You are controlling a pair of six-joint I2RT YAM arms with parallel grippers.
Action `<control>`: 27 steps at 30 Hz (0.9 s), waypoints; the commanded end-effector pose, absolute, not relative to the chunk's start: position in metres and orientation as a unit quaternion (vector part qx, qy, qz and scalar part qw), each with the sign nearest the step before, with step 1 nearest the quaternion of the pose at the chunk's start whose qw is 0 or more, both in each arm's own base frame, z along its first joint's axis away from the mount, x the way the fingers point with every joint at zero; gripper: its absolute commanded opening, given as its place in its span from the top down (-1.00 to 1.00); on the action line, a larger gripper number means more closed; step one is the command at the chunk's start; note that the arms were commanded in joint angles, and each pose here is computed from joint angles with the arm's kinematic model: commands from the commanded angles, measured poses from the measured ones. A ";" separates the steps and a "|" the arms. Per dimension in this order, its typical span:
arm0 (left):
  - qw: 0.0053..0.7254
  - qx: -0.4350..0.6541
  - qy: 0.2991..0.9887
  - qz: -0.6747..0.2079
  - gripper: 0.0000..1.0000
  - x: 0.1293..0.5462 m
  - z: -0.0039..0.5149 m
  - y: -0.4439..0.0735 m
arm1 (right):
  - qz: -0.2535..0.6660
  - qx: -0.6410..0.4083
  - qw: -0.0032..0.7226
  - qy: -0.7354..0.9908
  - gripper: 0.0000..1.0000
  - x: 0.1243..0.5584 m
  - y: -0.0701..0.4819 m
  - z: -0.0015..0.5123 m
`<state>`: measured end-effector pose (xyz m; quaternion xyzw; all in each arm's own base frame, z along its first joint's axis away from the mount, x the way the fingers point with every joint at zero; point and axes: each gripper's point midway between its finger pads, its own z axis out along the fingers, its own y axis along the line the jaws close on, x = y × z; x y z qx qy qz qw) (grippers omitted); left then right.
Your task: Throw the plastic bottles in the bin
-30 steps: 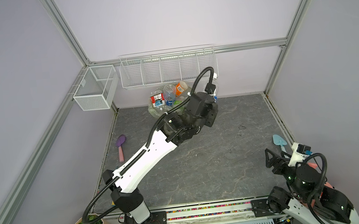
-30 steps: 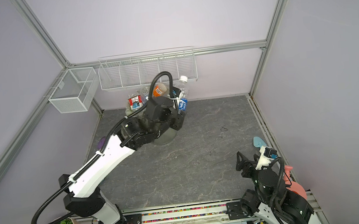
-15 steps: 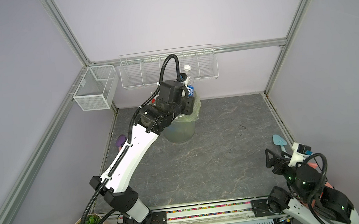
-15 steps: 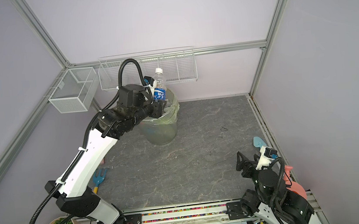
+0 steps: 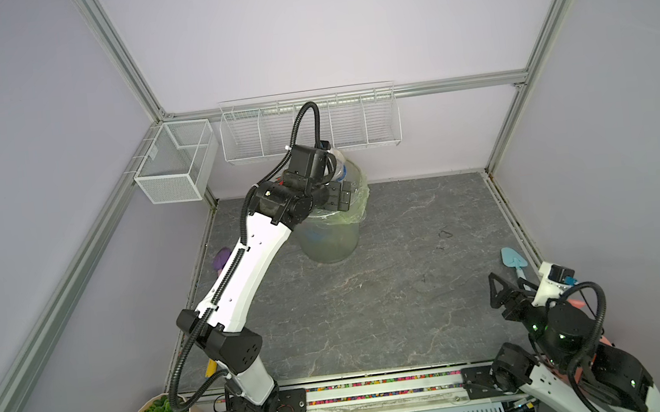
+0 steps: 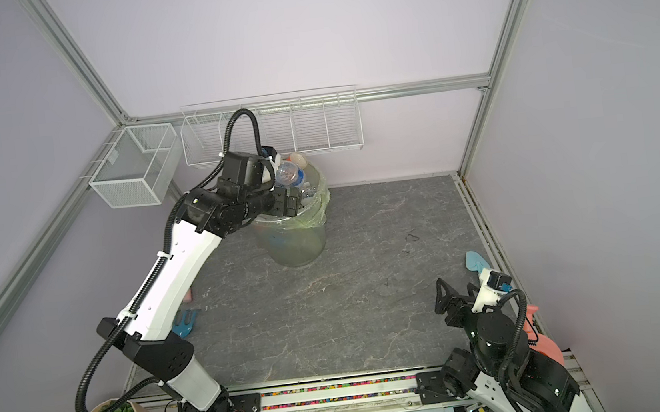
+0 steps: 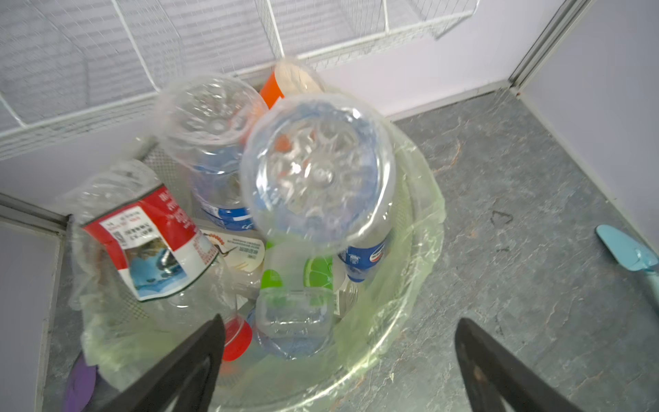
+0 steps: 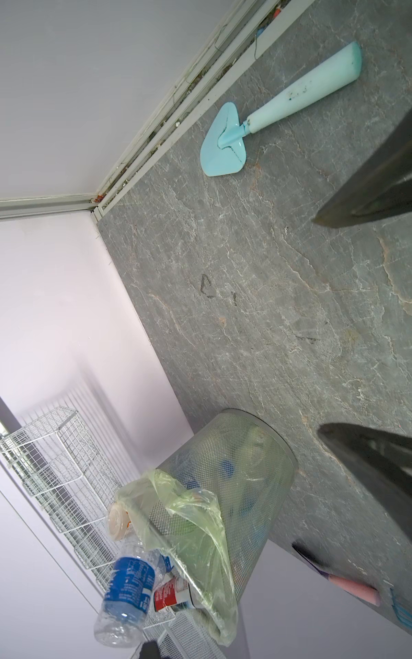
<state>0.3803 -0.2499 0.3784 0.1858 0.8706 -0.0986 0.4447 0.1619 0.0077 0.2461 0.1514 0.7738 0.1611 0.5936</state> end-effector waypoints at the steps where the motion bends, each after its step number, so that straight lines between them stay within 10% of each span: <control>1: 0.493 0.164 0.846 -0.122 -1.00 0.358 0.431 -0.231 | 0.179 0.160 0.600 0.763 -0.76 0.164 0.010 0.258; 27: 0.614 0.082 0.768 -0.162 -1.00 0.269 0.496 -0.145 | 0.174 0.124 0.590 0.778 -0.76 0.177 0.033 0.262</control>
